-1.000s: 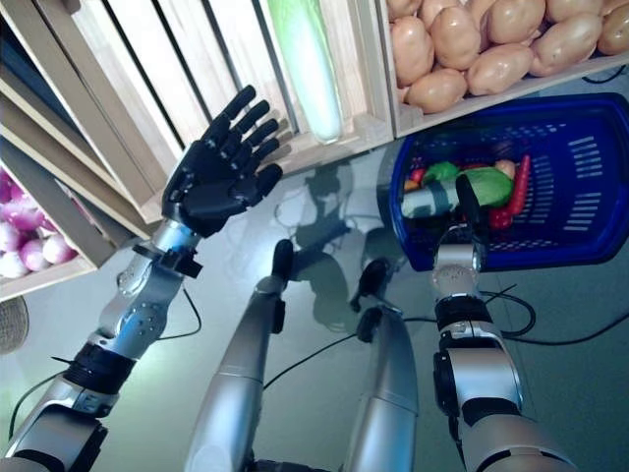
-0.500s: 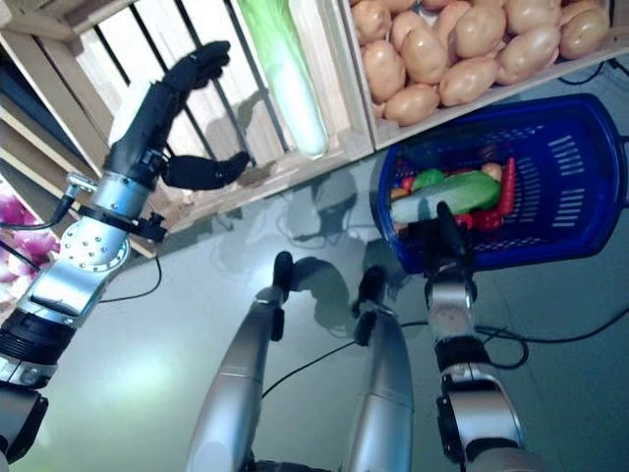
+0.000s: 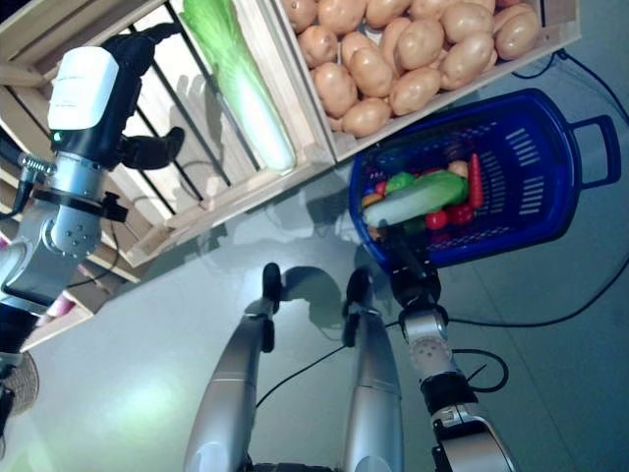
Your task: Put vegetables into the basket
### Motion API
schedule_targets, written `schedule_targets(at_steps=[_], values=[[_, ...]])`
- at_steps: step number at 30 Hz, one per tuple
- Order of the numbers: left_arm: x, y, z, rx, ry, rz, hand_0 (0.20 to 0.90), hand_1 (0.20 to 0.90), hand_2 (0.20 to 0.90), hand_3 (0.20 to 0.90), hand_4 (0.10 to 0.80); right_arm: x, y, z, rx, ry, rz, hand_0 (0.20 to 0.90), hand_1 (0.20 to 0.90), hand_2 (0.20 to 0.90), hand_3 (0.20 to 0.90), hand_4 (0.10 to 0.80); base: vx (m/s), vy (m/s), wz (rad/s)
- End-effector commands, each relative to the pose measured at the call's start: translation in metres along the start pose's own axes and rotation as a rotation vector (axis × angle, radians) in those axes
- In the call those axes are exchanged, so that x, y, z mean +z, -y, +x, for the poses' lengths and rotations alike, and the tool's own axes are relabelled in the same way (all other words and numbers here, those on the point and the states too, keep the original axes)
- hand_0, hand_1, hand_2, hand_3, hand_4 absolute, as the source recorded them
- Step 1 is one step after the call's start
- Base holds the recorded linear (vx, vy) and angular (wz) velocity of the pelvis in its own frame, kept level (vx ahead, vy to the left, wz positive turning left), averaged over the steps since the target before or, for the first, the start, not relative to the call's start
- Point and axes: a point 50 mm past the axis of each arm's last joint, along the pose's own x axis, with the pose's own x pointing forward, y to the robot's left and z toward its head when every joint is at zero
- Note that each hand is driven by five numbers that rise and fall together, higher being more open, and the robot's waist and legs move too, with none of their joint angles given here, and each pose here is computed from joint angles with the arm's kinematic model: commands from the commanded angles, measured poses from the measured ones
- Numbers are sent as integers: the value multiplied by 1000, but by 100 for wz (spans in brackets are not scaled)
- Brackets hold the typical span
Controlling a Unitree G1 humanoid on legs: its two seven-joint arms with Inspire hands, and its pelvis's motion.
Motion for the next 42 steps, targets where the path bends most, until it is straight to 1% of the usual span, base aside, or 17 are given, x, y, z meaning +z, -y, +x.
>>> schedule_targets(at_steps=[1,5,6,11,14,18,22,29,36,42], values=[[-11,-63,27,245,-11,239,900,900,900,900,800,18,-15,-10,182,28,-25,900,900,900,900,800,-11,51,-3],[-19,-64,31,258,-25,467,900,900,900,900,800,19,-19,-11,205,26,-47,900,900,900,900,800,-19,51,-8],[-21,-63,32,258,-26,497,900,900,900,900,800,19,-18,-11,208,24,-51,900,900,900,900,800,-12,59,-4],[-29,-55,35,220,-37,581,900,900,900,900,800,20,-25,-11,212,13,-57,900,900,900,900,800,-8,47,-4],[-32,-50,35,241,-36,620,900,900,900,900,800,18,-30,-13,226,1,-70,900,900,900,900,800,37,70,-7],[-36,-48,34,267,-41,633,900,900,900,900,800,16,-33,-14,236,-4,-91,900,900,900,900,800,29,64,-10],[-44,-40,25,291,-54,617,900,900,900,900,800,13,-31,-16,239,-13,-114,900,900,900,900,800,28,60,-10],[-43,-36,20,332,-19,635,900,900,900,900,800,9,-31,-17,236,-32,-115,900,900,900,900,800,1,5,0],[-48,-32,21,285,-38,649,900,900,900,900,800,9,-34,-17,242,-41,-134,900,900,900,900,800,9,18,-1],[-51,-21,22,175,-26,680,900,900,900,900,800,9,-39,-19,252,-35,-121,900,900,900,900,800,17,19,-8]])
